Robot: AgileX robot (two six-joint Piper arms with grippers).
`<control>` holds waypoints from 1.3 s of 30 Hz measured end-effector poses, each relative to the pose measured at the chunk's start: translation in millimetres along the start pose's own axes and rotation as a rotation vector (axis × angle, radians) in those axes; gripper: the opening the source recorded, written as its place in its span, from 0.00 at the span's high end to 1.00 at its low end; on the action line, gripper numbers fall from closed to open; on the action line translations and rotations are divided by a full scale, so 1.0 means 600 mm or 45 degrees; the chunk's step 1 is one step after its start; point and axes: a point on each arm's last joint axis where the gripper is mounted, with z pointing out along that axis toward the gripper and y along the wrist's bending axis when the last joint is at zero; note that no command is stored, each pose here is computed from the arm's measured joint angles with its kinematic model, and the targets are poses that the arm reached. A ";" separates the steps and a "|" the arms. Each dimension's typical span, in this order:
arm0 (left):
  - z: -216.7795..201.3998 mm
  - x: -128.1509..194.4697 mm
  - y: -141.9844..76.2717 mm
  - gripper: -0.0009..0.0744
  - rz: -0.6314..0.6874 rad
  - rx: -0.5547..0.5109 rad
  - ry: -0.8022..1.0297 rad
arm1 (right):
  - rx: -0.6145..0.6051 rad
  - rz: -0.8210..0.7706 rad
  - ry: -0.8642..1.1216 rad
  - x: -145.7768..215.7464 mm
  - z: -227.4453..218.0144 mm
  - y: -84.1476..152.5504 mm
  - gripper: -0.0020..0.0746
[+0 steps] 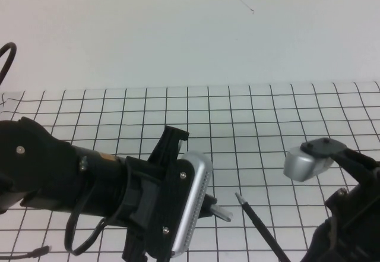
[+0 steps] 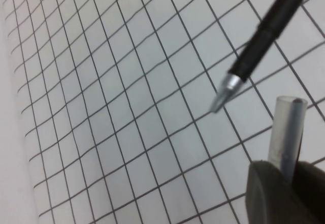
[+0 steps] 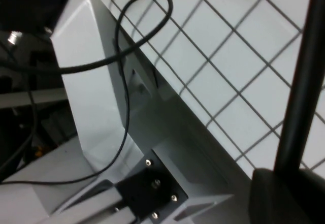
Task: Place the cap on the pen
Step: Put the cap on the pen
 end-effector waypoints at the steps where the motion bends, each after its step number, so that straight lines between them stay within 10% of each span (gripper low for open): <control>1: 0.000 0.001 0.000 0.92 0.010 0.003 0.004 | -0.001 0.015 -0.006 -0.001 -0.002 0.001 0.98; 39: 0.000 0.003 0.007 0.93 0.402 -0.055 0.031 | 0.024 0.041 0.077 0.005 0.018 0.027 0.98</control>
